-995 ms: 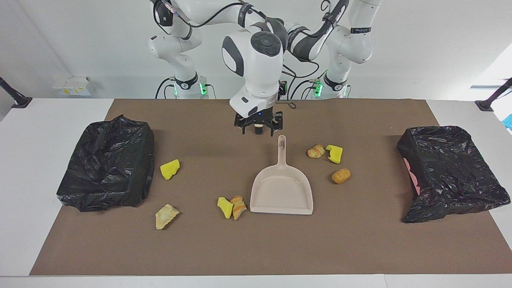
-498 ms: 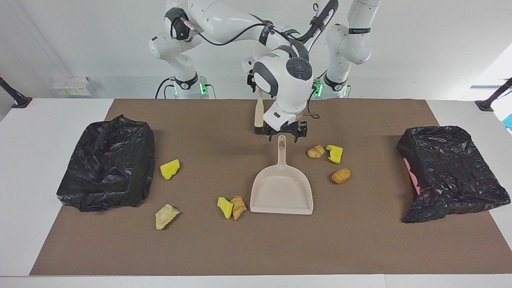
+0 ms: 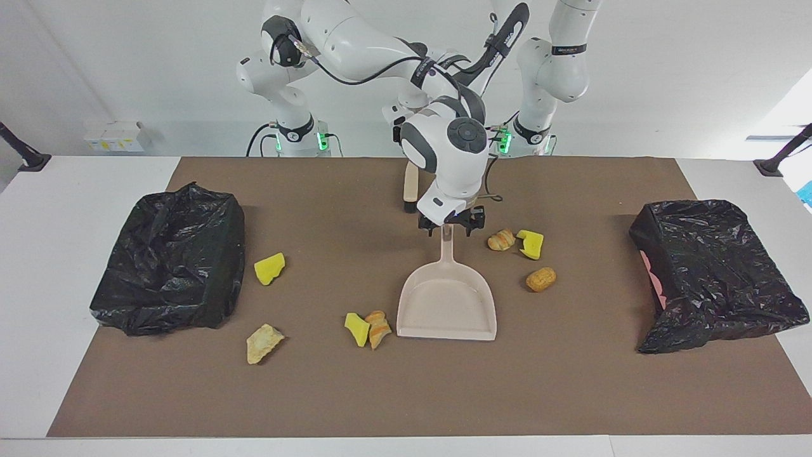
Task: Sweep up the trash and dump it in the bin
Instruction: 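Grasp the pink dustpan handle with the right gripper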
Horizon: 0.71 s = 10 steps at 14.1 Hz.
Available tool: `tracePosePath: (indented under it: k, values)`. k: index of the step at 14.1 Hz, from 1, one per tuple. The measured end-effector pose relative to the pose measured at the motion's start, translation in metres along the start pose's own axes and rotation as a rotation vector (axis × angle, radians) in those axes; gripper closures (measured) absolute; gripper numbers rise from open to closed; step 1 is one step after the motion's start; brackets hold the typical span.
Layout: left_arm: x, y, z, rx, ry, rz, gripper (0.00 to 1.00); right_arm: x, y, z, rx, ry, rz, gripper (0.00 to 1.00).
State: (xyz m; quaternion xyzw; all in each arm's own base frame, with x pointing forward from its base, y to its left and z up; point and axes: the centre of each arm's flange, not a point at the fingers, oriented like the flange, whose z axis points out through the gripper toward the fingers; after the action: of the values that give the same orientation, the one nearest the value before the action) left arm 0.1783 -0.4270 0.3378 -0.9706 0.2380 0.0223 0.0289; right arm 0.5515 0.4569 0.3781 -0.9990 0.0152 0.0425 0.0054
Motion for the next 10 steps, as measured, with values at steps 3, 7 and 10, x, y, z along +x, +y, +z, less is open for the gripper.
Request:
tracePosePath:
  k: [3, 7, 10]
  values:
    - [0.001, 0.000, -0.001, -0.005, 0.007, -0.003, 0.42, -0.002, 0.002, 0.016, -0.006, -0.008, -0.002, 0.08]
    - [0.004, -0.003, -0.001, -0.008, 0.009, -0.029, 0.74, -0.005, 0.003, 0.024, -0.013, -0.017, -0.005, 0.26]
    - [0.010, -0.013, -0.002, -0.004, -0.001, -0.080, 0.74, -0.006, 0.003, 0.026, -0.015, -0.022, -0.007, 0.50]
